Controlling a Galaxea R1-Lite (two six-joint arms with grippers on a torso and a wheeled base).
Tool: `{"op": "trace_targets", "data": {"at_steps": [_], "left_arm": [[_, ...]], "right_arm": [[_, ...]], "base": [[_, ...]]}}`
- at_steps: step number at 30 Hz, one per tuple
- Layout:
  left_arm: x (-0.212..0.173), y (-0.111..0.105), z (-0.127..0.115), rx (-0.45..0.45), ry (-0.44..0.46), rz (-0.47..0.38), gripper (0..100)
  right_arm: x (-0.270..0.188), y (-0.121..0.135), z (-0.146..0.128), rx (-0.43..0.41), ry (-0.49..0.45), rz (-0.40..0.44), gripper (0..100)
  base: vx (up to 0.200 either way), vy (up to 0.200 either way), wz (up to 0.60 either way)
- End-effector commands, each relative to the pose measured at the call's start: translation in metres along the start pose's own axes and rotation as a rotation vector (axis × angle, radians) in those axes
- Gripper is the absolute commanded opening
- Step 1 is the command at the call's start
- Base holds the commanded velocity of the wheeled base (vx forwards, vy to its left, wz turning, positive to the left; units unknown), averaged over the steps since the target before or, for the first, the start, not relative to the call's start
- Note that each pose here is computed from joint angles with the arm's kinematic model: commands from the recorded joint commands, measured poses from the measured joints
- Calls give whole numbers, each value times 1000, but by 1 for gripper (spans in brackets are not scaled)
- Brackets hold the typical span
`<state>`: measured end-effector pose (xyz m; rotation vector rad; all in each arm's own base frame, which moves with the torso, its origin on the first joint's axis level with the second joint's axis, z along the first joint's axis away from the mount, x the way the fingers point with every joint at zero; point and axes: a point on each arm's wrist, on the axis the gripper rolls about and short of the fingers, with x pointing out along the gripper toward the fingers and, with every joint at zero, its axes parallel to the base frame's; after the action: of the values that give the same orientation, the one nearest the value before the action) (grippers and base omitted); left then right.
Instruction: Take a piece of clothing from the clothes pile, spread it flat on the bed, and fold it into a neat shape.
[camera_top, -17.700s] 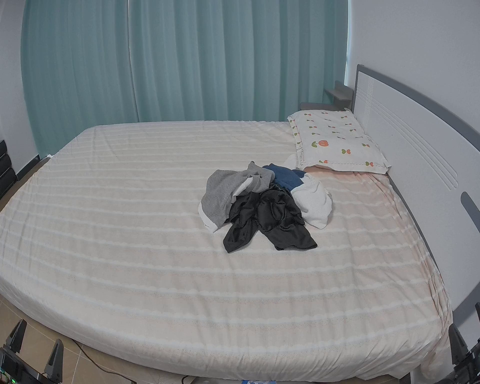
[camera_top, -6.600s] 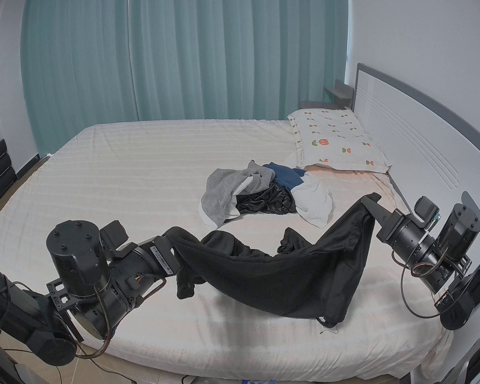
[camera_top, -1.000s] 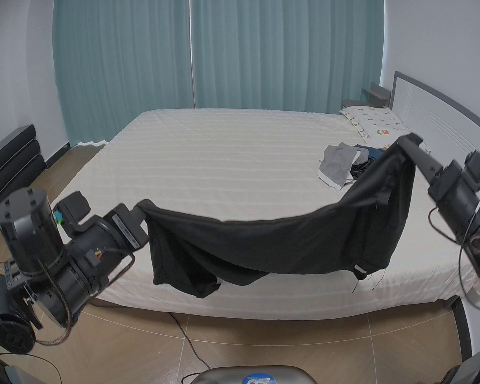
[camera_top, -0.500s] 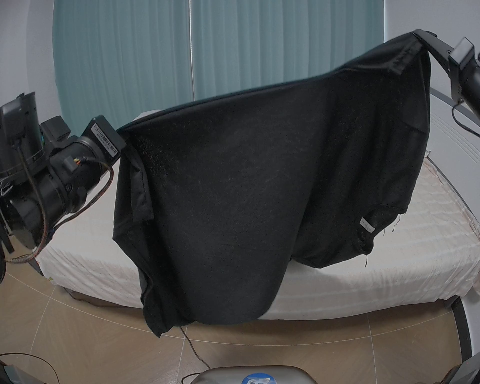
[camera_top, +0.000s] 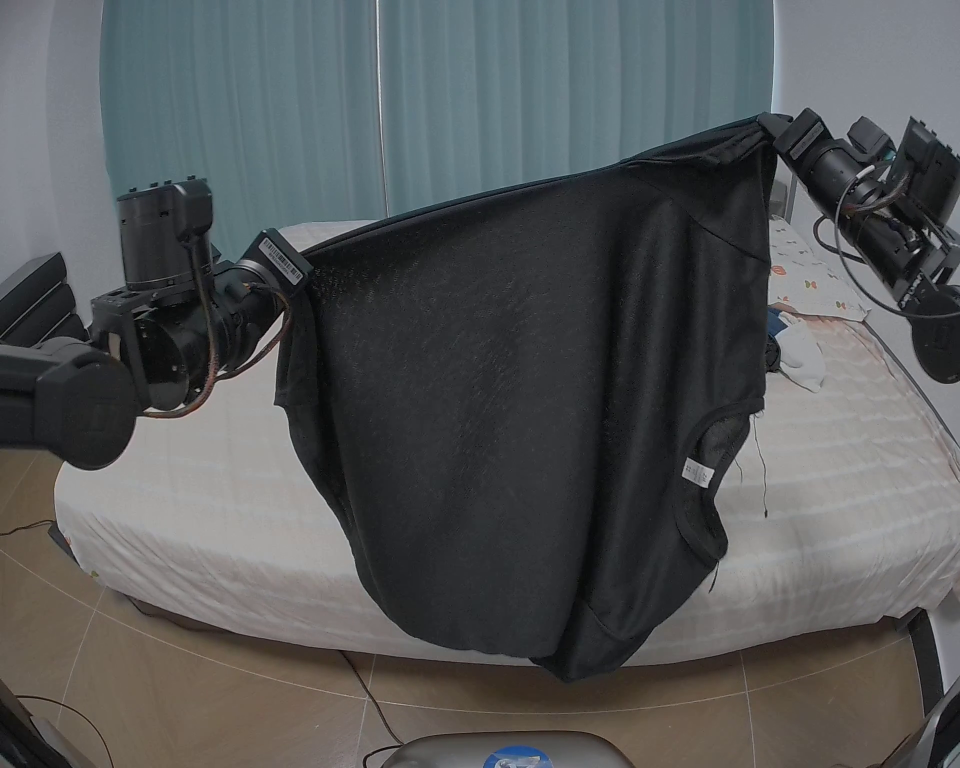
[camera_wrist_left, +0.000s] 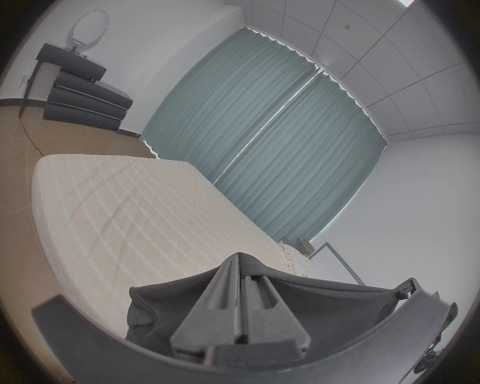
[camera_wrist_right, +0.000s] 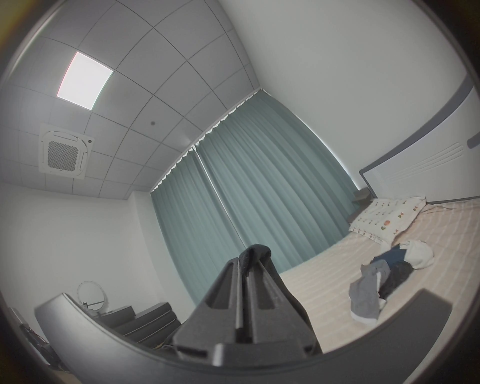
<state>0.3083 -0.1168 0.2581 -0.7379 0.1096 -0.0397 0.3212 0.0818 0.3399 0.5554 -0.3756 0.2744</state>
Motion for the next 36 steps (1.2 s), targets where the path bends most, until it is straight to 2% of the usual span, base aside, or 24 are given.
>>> {"op": "trace_targets", "data": {"at_steps": [1, 7, 16, 21, 26, 27, 33, 34, 35, 36], "left_arm": [[47, 18, -18, -11, 26, 68, 0], [78, 31, -38, 0, 53, 106, 0], [119, 53, -76, 22, 107, 159, 0], [134, 69, -98, 34, 136, 190, 0], [150, 80, -115, 32, 104, 188, 0], [153, 85, -122, 36, 105, 199, 0], [160, 97, -138, 40, 131, 224, 0], [161, 100, -141, 36, 134, 230, 0], [163, 102, -144, 31, 138, 233, 100], [164, 104, -146, 27, 142, 238, 100]], "right_arm": [[26, -38, -50, -18, 32, -58, 0], [42, -54, -80, -21, 21, -56, 0], [50, -80, -136, -57, 52, -127, 0], [46, -102, -175, -97, 114, -173, 0], [43, -117, -204, -108, 134, -182, 0], [41, -124, -217, -119, 155, -196, 0], [37, -140, -243, -133, 196, -237, 0], [36, -142, -247, -134, 206, -241, 100], [35, -144, -250, -135, 213, -244, 100], [33, -147, -256, -136, 225, -248, 100]], "base": [[200, 0, 0], [200, 0, 0], [200, 0, 0], [0, 0, 0], [0, 0, 0], [0, 0, 0], [0, 0, 0], [0, 0, 0], [0, 0, 0], [0, 0, 0]]}}
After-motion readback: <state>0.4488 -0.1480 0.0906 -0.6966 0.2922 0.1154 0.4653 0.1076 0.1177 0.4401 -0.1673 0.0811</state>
